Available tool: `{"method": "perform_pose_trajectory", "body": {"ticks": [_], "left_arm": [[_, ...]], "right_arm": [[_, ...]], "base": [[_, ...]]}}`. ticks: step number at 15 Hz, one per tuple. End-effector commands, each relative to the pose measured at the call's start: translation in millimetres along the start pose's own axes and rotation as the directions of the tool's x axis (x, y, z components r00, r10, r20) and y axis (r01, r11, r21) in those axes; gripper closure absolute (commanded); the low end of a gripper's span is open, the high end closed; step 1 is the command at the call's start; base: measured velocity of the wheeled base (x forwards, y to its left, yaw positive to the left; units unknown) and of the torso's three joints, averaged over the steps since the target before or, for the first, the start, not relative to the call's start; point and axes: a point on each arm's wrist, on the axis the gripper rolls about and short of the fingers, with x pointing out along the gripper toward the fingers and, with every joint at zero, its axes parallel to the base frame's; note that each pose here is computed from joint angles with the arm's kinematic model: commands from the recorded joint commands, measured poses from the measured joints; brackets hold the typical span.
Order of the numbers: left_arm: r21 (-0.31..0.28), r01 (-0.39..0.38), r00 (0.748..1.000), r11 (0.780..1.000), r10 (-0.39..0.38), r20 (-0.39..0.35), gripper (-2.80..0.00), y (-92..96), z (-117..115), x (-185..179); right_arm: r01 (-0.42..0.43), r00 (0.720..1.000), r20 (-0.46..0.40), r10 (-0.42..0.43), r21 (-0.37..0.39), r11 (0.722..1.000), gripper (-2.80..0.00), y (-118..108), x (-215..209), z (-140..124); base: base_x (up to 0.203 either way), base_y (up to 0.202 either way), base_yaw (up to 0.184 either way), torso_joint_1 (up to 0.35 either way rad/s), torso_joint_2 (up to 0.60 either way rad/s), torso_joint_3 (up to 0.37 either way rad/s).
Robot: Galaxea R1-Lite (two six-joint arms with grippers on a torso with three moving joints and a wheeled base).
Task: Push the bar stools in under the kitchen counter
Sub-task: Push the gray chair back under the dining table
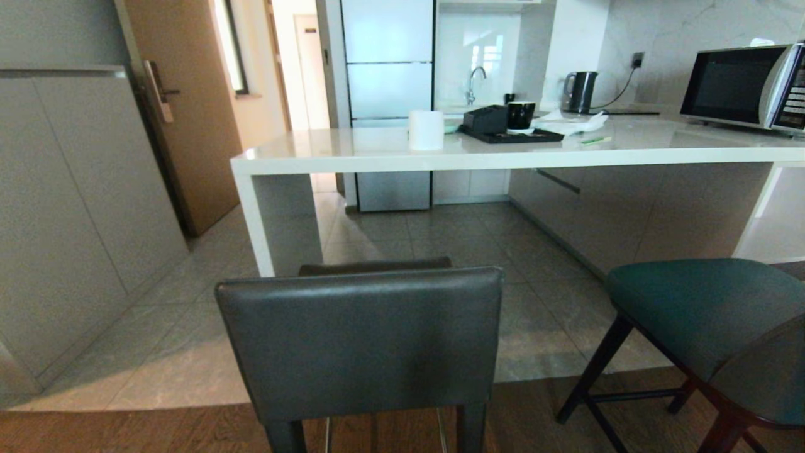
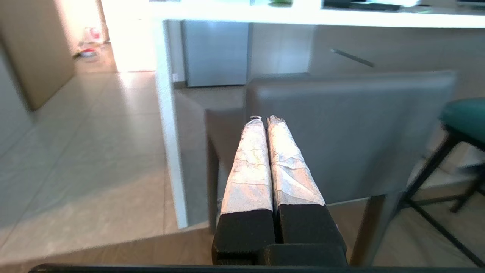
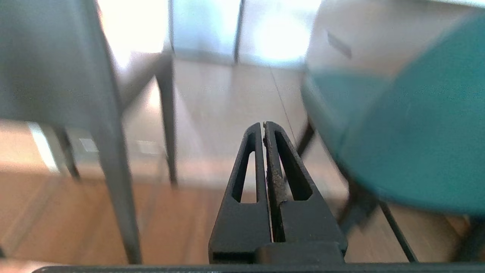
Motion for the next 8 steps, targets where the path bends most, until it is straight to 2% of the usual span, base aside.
{"method": "perform_pose_trajectory", "body": {"ticks": [1, 3, 5, 7, 8], "left_arm": [[-0.014, 0.003, 0.998, 1.0, -0.004, -0.061, 0.0, 2.8, 12, 19], [-0.03, 0.0, 0.994, 1.0, -0.003, -0.106, 0.0, 6.4, 21, 41], [-0.044, -0.012, 0.988, 0.999, 0.005, -0.152, 0.0, 13.3, 23, 75], [-0.055, -0.024, 0.979, 0.998, 0.013, -0.204, 0.0, 22.6, 8, 113], [-0.061, -0.028, 0.971, 0.998, 0.013, -0.238, 0.0, 27.2, -7, 131]], "right_arm": [[-0.014, 1.0, -0.001, 0.014, 0.028, 0.999, 0.0, -3, 3, 21], [-0.029, 0.998, -0.057, 0.036, 0.111, 0.993, 0.0, -10, 24, 52], [-0.028, 0.991, -0.123, 0.053, 0.192, 0.981, 0.0, -17, 63, 75], [-0.023, 0.984, -0.167, 0.064, 0.241, 0.97, 0.0, -24, 112, 84], [-0.028, 0.983, -0.168, 0.072, 0.255, 0.966, 0.0, -26, 137, 85]], "base": [[0.0, 0.0, 0.0, 0.0, 0.0, 0.0], [0.0, 0.0, 0.0, 0.0, 0.0, 0.0], [0.0, 0.0, 0.0, 0.0, 0.0, 0.0], [0.0, 0.0, 0.0, 0.0, 0.0, 0.0], [0.0, 0.0, 0.0, 0.0, 0.0, 0.0]]}}
